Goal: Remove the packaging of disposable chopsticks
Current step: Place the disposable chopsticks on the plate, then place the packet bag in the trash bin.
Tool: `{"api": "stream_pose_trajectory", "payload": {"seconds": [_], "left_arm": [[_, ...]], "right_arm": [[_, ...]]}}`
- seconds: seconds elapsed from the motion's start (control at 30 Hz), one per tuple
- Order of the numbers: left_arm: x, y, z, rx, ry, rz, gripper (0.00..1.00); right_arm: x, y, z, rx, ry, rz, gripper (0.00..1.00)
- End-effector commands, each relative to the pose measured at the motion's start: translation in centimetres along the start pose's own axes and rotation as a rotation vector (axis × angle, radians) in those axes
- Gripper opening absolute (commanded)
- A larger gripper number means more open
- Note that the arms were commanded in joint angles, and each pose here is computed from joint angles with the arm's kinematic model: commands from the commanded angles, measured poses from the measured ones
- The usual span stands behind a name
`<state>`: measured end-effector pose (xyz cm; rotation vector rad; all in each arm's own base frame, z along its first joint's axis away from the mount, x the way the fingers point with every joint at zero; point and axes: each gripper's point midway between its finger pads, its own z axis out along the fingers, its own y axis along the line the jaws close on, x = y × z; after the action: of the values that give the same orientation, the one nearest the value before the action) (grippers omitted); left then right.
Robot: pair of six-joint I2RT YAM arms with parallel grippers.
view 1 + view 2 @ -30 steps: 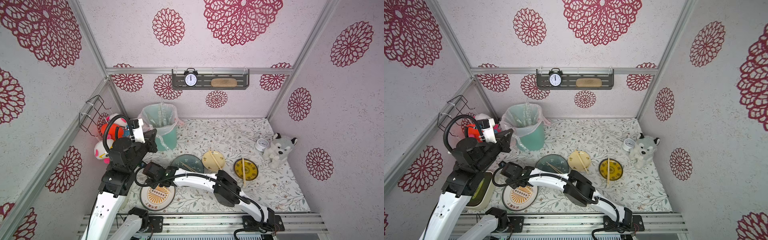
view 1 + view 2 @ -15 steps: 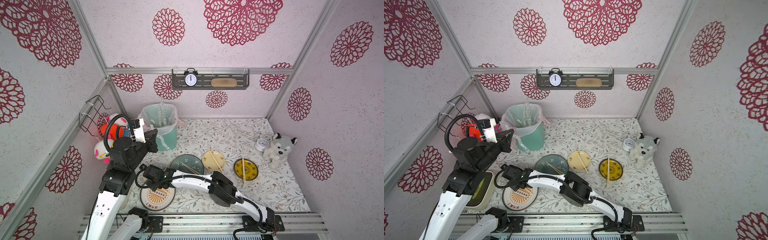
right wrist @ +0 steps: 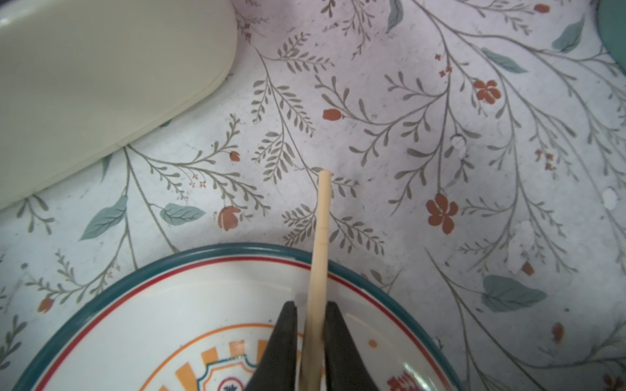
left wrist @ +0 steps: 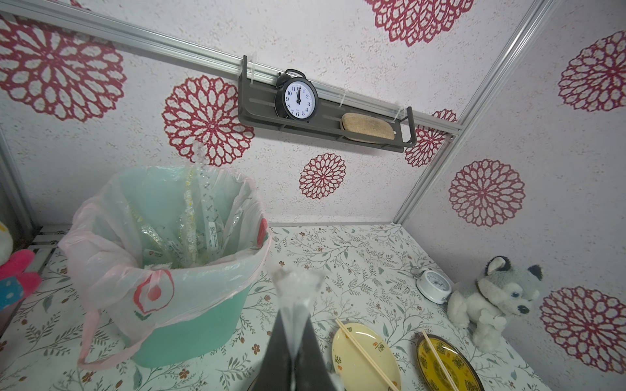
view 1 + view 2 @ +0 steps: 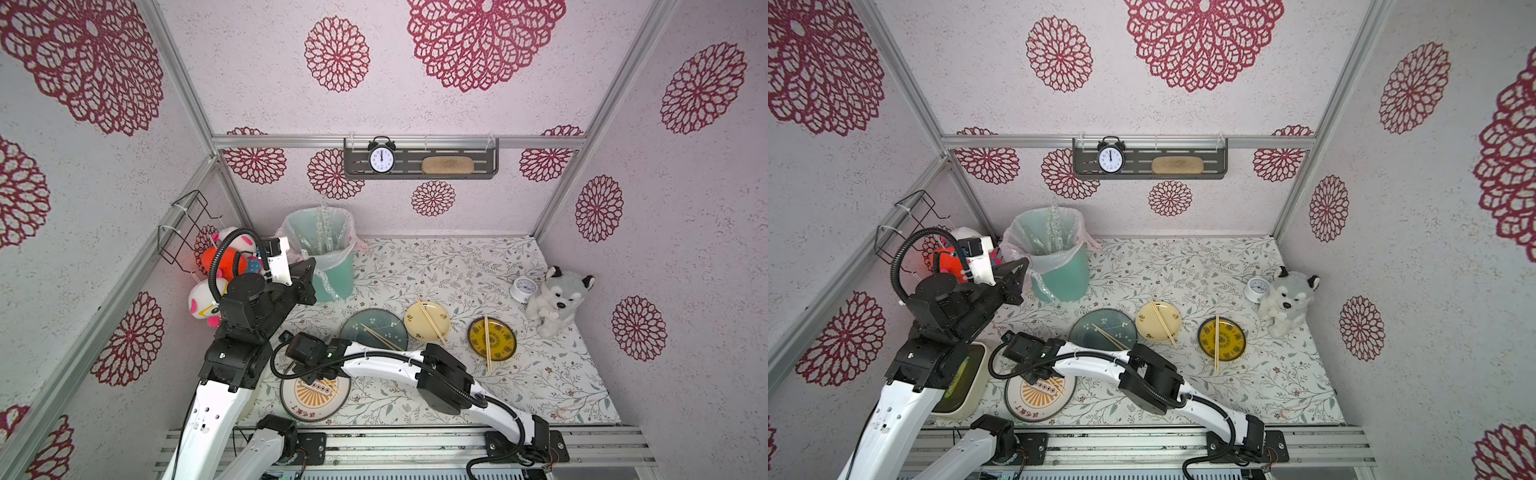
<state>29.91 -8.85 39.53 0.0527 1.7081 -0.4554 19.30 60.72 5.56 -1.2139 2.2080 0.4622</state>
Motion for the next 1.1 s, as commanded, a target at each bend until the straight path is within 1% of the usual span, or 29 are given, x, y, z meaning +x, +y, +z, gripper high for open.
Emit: {"api": "stream_pose_trajectory", "payload": {"seconds": [0.0,0.1,0.13,0.17,0.27,0.33,0.43,0.47,0.53,0.6,0.67,0.77,0.87,0.97,1.03,1.07], "left_arm": [[-0.5,0.1,-0.1,0.003,-0.021,0.017,0.05],[-0.5,0.1,0.0,0.004,-0.021,0.017,0.05],[-0.4,0.1,0.0,0.005,-0.019,0.017,0.05],[-0.4,0.1,0.0,0.004,-0.020,0.019,0.05],[-0.5,0.3,0.0,-0.012,-0.024,0.017,0.05],[-0.6,0.5,0.0,-0.020,-0.024,0.016,0.05],[-0.5,0.8,0.1,-0.040,-0.018,0.006,0.05],[-0.4,1.2,0.2,-0.063,-0.017,0.001,0.05],[-0.5,2.8,0.4,-0.153,-0.013,-0.013,0.05],[-0.6,4.7,0.9,-0.255,0.008,-0.016,0.00],[-1.0,6.0,2.0,-0.306,0.030,-0.027,0.00],[-1.8,7.0,4.1,-0.332,0.047,-0.034,0.00],[-2.9,7.3,6.5,-0.340,0.057,-0.004,0.00],[-3.8,8.5,9.4,-0.390,0.073,0.016,0.00],[-3.7,9.1,12.1,-0.401,0.104,0.042,0.00],[-3.4,9.7,13.2,-0.422,0.119,0.049,0.00]], "right_arm": [[-2.7,-0.1,-3.0,0.022,-0.061,-0.002,0.19],[-3.0,-0.2,-3.6,0.040,-0.072,-0.012,0.20],[-3.1,-0.1,-3.9,0.043,-0.077,-0.015,0.22],[-3.3,-0.1,-4.2,0.048,-0.088,-0.019,0.28],[-3.6,0.1,-5.1,0.059,-0.114,-0.032,0.40],[-3.9,0.2,-5.8,0.060,-0.132,-0.035,0.43],[-4.1,0.1,-6.6,0.071,-0.156,-0.035,0.44],[-4.2,-0.1,-6.9,0.078,-0.168,-0.033,0.44],[-4.5,-0.1,-7.9,0.083,-0.203,-0.039,0.44],[-4.8,-0.1,-9.6,0.091,-0.265,-0.046,0.46],[-4.9,-0.3,-12.1,0.108,-0.339,-0.057,0.50],[-4.6,-1.2,-15.8,0.133,-0.430,-0.044,0.55],[-3.3,-2.2,-18.5,0.123,-0.473,-0.016,0.56],[-1.7,-4.1,-21.2,0.154,-0.511,0.016,0.56],[-0.5,-5.7,-23.4,0.187,-0.551,0.043,0.62],[-0.1,-6.4,-24.5,0.198,-0.571,0.054,0.62]]}}
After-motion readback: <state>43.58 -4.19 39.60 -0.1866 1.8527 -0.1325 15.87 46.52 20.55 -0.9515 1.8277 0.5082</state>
